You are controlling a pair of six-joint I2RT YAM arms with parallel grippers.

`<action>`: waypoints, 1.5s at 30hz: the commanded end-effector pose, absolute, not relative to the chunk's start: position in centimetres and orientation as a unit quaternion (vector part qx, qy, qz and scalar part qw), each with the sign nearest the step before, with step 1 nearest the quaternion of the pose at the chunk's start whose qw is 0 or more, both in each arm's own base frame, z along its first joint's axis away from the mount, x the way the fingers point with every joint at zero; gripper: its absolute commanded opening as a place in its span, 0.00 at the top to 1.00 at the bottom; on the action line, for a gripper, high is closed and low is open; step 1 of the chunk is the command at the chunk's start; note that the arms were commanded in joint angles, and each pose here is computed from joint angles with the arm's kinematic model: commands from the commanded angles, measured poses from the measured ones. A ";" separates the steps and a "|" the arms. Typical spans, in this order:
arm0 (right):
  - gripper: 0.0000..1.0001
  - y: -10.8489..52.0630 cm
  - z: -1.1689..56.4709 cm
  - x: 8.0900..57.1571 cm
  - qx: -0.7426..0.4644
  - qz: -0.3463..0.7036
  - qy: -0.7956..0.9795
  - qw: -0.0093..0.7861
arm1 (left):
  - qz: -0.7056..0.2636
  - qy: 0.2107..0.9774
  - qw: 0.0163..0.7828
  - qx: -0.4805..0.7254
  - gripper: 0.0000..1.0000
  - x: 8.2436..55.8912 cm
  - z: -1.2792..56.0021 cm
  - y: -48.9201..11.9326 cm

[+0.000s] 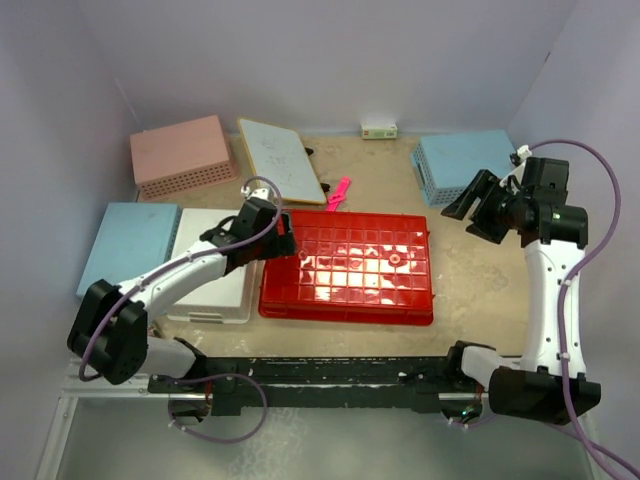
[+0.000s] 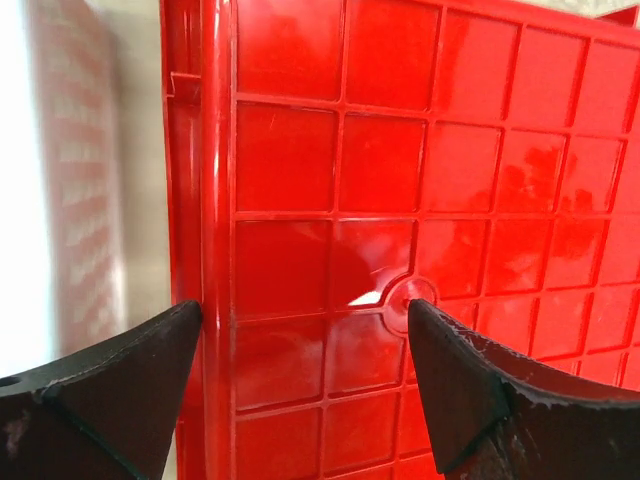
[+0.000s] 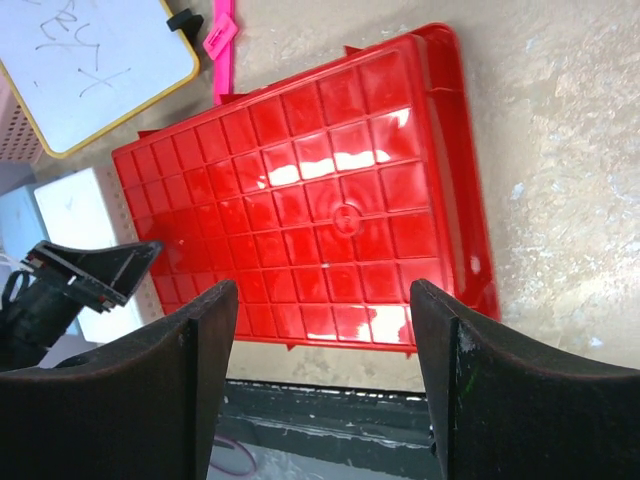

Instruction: Turn the large container upside down

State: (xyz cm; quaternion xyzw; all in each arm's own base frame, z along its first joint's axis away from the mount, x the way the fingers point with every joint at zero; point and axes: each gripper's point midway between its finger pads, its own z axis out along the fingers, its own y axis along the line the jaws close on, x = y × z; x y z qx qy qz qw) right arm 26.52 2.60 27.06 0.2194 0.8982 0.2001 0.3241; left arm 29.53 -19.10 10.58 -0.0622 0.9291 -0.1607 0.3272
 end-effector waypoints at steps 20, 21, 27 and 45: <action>0.19 2.7 28.2 27.4 0.160 0.203 0.876 0.407 | -0.091 0.853 0.514 0.006 0.15 29.9 26.7 -22.7; 0.19 3.0 28.5 27.3 0.153 0.206 0.873 0.416 | -0.070 0.842 0.534 -0.020 0.15 30.1 27.8 -21.1; 0.13 7.2 31.2 27.3 0.067 0.302 0.811 0.497 | 0.018 0.749 0.632 -0.196 0.13 29.2 31.8 -11.9; 0.00 4.3 27.5 29.5 -0.009 0.117 0.748 0.653 | 0.094 0.742 0.626 -0.218 0.13 29.1 28.7 -10.1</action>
